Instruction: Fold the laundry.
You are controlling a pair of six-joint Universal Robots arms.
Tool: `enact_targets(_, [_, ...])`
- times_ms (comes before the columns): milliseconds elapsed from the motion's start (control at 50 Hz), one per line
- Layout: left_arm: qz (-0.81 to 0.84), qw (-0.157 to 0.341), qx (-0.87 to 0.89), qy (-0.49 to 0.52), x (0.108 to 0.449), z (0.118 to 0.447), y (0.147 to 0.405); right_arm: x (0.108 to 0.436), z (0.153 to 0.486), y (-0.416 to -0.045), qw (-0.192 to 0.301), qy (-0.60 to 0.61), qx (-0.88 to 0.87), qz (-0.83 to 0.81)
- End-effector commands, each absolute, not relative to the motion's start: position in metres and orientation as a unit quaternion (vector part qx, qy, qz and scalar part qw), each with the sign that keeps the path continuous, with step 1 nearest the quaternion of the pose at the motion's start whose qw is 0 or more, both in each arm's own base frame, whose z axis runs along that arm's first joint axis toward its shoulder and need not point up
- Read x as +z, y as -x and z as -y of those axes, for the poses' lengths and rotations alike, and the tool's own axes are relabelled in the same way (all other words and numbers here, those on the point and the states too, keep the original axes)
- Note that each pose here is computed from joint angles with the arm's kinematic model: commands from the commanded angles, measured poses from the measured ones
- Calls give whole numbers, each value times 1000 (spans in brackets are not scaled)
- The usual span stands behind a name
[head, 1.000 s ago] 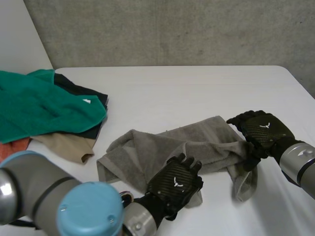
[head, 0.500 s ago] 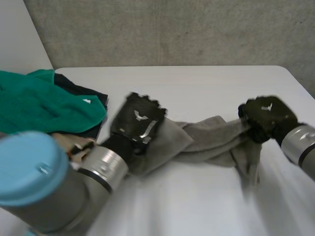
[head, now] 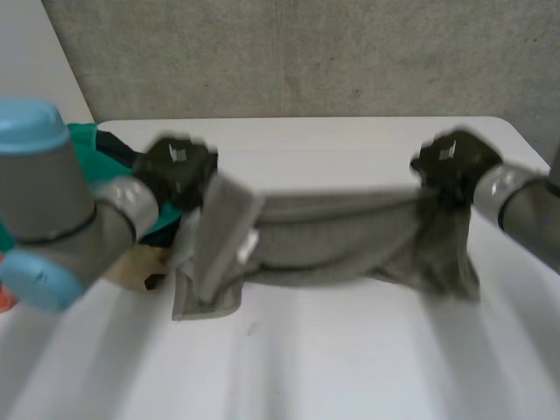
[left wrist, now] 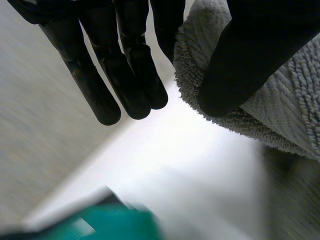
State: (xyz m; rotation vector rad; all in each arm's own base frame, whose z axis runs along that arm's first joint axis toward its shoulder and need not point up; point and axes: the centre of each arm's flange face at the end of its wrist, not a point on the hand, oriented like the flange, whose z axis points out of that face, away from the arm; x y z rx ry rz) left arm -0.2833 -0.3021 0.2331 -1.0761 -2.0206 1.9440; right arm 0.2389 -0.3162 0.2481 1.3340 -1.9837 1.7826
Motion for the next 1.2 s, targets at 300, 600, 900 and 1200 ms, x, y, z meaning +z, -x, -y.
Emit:
enact_targets(300, [565,120,771,268,343,346,264,355,314,-252,46,-360,792,491])
enact_targets(600, [705,82,574,407,146,286,243,171,285,-244,3,-475,571,670])
enact_targets(900, [732,51,591,335,196,232,240,176,262,-243,-51,-412,577,703])
enact_targets(1200, [784,38,541,303,148,201,265,173,253,-239,-53,-381,575,722])
